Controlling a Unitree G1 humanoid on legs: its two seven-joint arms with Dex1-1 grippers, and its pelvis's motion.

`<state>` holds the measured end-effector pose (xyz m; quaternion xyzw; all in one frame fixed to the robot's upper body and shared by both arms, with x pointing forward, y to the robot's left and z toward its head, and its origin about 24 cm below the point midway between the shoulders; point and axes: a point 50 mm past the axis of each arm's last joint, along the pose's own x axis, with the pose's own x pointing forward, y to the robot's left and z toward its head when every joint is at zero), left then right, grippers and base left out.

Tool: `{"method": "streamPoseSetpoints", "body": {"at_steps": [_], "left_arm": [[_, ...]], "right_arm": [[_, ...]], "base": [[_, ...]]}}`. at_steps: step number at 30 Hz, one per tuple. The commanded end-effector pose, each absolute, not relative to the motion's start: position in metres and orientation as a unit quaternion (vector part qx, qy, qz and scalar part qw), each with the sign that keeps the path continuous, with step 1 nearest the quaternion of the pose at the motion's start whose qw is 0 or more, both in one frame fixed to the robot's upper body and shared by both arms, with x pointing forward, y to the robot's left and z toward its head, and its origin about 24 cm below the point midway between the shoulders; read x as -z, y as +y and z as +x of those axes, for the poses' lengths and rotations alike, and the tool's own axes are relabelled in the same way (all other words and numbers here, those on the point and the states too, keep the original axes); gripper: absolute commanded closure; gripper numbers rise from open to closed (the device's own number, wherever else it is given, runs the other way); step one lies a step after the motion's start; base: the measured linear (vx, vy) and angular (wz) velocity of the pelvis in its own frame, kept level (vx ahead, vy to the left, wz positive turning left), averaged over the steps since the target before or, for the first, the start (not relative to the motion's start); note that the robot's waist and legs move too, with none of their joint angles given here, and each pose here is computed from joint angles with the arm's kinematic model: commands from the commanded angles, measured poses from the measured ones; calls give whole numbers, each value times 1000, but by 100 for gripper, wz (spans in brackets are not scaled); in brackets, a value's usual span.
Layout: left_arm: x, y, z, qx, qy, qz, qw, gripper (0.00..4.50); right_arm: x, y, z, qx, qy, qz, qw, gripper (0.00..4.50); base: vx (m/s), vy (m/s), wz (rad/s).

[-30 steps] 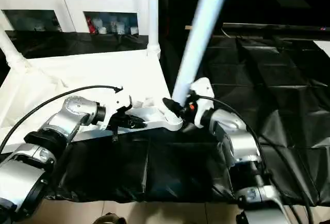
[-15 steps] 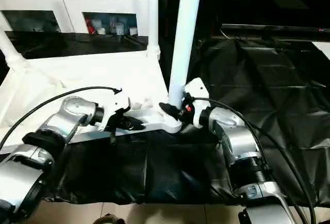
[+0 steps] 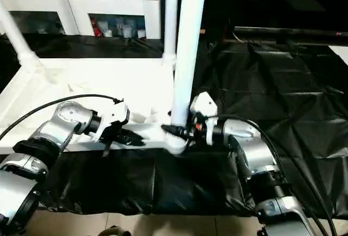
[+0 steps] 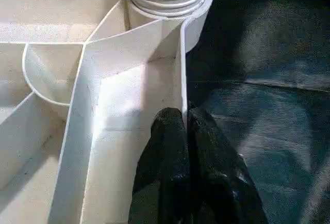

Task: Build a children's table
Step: Insert table leg to table base

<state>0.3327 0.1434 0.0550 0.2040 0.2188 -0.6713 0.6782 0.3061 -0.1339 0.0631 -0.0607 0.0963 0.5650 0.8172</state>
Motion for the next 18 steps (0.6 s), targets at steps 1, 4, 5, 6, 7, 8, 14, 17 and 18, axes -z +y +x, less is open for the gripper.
{"method": "streamPoseSetpoints", "body": {"at_steps": [1, 4, 5, 6, 7, 8, 14, 17, 18], "left_arm": [[-68, 132, 338, 684, 192, 214, 671, 450], [-68, 125, 349, 627, 194, 200, 727, 450], [-68, 125, 349, 627, 194, 200, 727, 450], [-70, 122, 351, 621, 192, 194, 735, 450], [-73, 116, 355, 604, 187, 183, 753, 450], [-74, 113, 356, 598, 184, 182, 758, 450], [-83, 73, 367, 539, 167, 154, 811, 450], [-82, 62, 366, 533, 167, 154, 815, 450], [-80, 60, 366, 532, 169, 156, 815, 450]], "right_arm": [[-24, -127, 289, -581, 187, -59, 790, 262], [-25, -128, 312, -483, 183, -60, 854, 262], [-25, -128, 312, -483, 183, -60, 854, 262], [-25, -128, 315, -465, 183, -56, 864, 262], [-25, -129, 324, -419, 185, -44, 888, 262], [-25, -129, 327, -404, 186, -37, 895, 262], [-21, -122, 347, -276, 212, -6, 938, 262], [-18, -117, 349, -259, 225, -2, 939, 262], [-17, -114, 349, -261, 227, -3, 938, 262]], "base": [[0, 0, 0], [0, 0, 0], [0, 0, 0], [-51, 0, -5], [-51, 0, -5], [-53, 8, -8], [0, 0, 0], [0, 0, 0], [0, 0, 0]]}}
